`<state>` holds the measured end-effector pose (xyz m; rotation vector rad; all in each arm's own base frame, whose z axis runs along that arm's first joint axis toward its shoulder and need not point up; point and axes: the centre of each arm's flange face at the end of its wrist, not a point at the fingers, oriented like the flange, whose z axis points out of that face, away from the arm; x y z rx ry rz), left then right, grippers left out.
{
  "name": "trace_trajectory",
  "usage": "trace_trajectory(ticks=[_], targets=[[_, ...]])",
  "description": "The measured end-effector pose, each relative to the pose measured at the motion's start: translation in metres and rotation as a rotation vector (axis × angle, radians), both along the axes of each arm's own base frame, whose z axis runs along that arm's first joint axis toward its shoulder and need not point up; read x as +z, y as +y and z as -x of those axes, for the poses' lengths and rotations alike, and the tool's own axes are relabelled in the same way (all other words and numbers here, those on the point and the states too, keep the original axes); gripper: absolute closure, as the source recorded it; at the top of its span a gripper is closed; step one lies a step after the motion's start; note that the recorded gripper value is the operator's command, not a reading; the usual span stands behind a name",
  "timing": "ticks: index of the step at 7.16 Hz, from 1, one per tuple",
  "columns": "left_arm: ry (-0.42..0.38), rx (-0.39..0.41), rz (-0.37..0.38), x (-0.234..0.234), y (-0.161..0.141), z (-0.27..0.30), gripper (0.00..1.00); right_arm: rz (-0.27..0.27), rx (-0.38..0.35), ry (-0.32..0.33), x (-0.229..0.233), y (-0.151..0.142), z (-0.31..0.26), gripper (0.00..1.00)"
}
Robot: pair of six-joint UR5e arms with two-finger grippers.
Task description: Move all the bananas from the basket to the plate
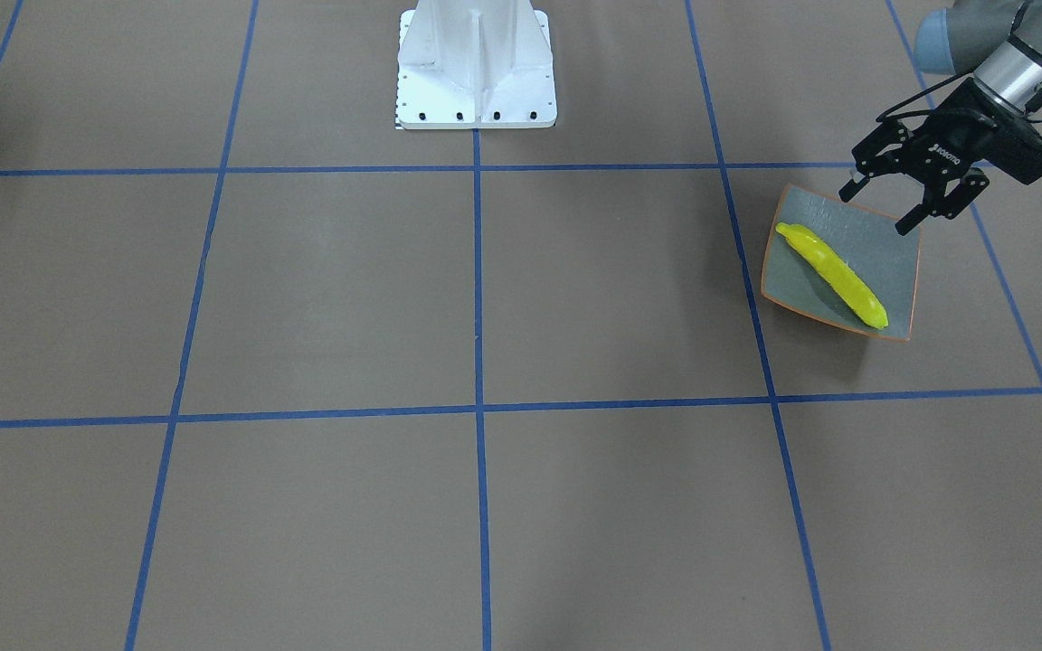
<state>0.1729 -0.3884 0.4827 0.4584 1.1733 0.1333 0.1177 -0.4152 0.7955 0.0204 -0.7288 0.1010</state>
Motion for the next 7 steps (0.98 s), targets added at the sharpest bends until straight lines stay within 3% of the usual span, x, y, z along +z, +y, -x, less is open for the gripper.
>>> trace_trajectory(ticks=[4,5,6,7], targets=[[-0.001,0.001,0.002,0.002,0.001,0.001,0.00,-0.021,-0.002,0.015,0.009,-0.008,0.031,0.05],[-0.001,0.002,0.001,0.002,0.001,0.000,0.00,-0.026,-0.009,0.019,0.017,-0.002,0.035,0.19],[0.000,0.002,0.000,0.001,0.001,0.000,0.00,-0.028,-0.014,0.023,0.022,0.004,0.036,0.76],[0.000,0.003,0.000,0.001,0.001,-0.001,0.00,-0.029,-0.017,0.025,0.024,0.006,0.038,1.00]])
